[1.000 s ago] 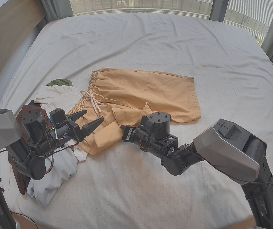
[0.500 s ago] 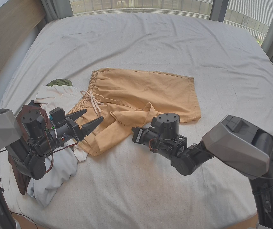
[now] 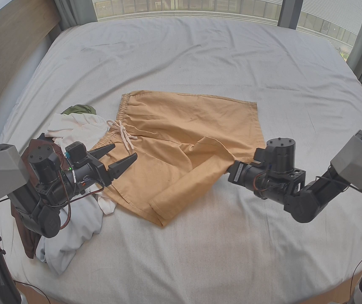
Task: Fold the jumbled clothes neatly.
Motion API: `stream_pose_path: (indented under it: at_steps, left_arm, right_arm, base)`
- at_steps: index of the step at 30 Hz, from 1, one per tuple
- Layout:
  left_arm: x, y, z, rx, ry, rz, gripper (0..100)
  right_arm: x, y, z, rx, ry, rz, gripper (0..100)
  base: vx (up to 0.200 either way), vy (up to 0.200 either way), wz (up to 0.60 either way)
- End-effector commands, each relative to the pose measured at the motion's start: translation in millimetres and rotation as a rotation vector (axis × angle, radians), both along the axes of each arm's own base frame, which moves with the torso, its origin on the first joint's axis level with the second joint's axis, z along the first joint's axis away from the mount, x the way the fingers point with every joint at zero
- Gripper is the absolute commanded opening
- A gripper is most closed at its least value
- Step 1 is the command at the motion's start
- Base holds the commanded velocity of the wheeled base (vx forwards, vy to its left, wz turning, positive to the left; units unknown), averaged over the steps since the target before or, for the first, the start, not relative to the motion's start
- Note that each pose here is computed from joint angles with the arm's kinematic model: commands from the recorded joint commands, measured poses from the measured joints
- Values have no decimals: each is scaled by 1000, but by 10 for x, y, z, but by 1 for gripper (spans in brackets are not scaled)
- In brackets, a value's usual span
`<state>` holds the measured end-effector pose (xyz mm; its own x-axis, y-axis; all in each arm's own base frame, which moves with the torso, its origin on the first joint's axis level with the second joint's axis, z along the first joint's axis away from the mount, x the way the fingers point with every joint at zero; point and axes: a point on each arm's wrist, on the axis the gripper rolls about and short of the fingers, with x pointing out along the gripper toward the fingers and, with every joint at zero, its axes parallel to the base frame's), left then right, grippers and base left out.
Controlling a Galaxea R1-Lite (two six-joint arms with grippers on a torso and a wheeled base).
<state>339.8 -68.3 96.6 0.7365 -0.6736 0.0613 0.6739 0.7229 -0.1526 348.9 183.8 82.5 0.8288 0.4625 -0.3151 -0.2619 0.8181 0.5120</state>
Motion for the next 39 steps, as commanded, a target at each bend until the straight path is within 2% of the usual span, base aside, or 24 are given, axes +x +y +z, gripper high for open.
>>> stream_pose_path:
  at_steps: [1, 9, 16, 21, 30, 31, 39]
  left_arm:
    - [6, -5, -21, 2, 5, -1, 100]
    - [6, -5, -21, 2, 5, -1, 100]
    - [2, -4, -19, 1, 6, -1, 100]
    - [1, -10, -19, 2, 4, -3, 100]
    - [1, -10, -19, 1, 6, -3, 100]
    - [3, -10, -24, 1, 7, -3, 100]
    - [-3, -20, -35, 3, 11, -6, 100]
  right_arm:
    - [-14, -342, 134, 11, -5, -55, 0]
    - [105, -660, 25, 11, 43, -87, 0]
    - [98, -718, -20, -1, 92, -82, 0]
    - [126, -805, -28, -33, 82, -90, 0]
    - [194, -871, -88, -40, 83, -82, 0]
    - [235, -927, -106, -96, 53, -72, 0]
    - [297, -986, -70, -99, 33, -88, 0]
  base:
    - [0, 0, 0]
    - [0, 0, 0]
    - [0, 0, 0]
    - [0, 0, 0]
    - [0, 0, 0]
    - [0, 0, 0]
    - [0, 0, 0]
